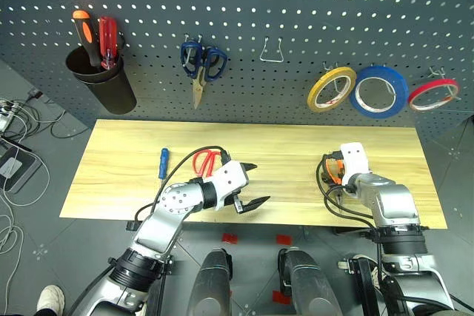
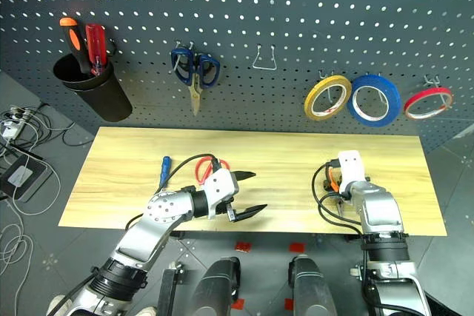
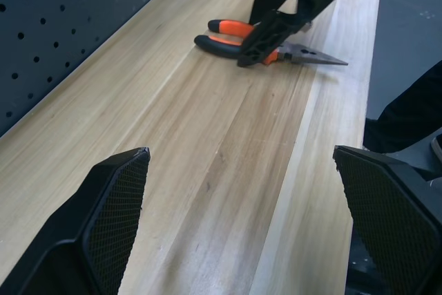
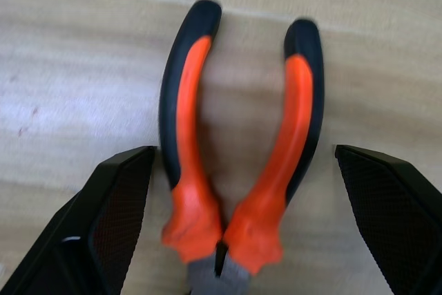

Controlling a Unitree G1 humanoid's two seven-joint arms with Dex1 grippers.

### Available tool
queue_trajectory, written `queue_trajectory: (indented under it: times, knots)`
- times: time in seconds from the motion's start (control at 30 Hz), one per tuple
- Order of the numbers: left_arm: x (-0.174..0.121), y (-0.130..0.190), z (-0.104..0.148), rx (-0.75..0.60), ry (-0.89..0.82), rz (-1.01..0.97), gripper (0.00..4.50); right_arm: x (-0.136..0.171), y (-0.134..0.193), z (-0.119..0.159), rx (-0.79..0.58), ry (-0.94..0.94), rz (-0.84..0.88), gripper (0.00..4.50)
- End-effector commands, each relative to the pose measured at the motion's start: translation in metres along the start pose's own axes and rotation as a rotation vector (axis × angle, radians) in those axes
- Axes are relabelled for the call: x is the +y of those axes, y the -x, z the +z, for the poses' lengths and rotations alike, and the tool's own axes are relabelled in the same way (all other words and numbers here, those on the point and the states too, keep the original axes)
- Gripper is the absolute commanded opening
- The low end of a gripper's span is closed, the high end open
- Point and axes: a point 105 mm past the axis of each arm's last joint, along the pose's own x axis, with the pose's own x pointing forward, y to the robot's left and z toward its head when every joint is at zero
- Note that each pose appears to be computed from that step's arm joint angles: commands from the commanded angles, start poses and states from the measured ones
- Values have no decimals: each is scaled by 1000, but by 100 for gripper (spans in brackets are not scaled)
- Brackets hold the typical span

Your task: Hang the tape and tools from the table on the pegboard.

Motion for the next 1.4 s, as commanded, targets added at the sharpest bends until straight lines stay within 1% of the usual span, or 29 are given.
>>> queue_trajectory:
  times: [0.03, 0.13, 0.17, 0.2, 0.23, 0.4, 0.47, 0.53, 0.6, 0.7, 0.8, 0.9, 1.07, 1.17, 1.23, 1.4]
  knots:
    - [-2, 0, 13, -51, -13, -4, 450, -1, -3, -1, 5, -22, 14, 448]
    - [-2, -1, 18, -67, -15, -10, 450, -1, -3, 2, -1, -64, 14, 396]
    - [-2, -1, 19, -72, -16, -11, 450, -1, -3, 3, -4, -62, 13, 368]
    - [-1, -1, 20, -77, -18, -11, 450, -1, -2, 4, -7, -57, 13, 328]
    - [0, -2, 21, -81, -18, -9, 450, -1, -2, 4, -9, -52, 13, 312]
    - [4, -3, 23, -91, -22, -1, 450, 1, -1, 4, -15, -28, 12, 311]
    - [6, -2, 24, -96, -23, 11, 450, 8, 1, 9, -41, 15, 47, 311]
    - [11, 0, 26, -107, -15, 40, 450, 24, 8, 17, -90, 52, 134, 311]
    - [15, 6, 27, -115, 1, 78, 450, 46, 21, 28, -178, 141, 261, 311]
    - [15, 20, 29, -132, 35, 134, 450, 76, 48, 35, -328, 349, 424, 311]
    - [7, 32, 33, -153, 76, 162, 450, 95, 70, 43, -452, 397, 510, 311]
    - [2, 40, 42, -174, 115, 204, 450, 109, 91, 67, -621, 413, 527, 311]
    - [10, 53, 56, -205, 175, 322, 450, 122, 115, 104, -864, 368, 517, 311]
    - [14, 61, 61, -210, 187, 382, 450, 129, 126, 125, -964, 314, 512, 311]
    - [18, 66, 67, -222, 182, 426, 450, 134, 137, 144, -1051, 297, 506, 311]
    - [41, 70, 95, -309, 178, 538, 450, 132, 163, 197, -1276, 247, 422, 311]
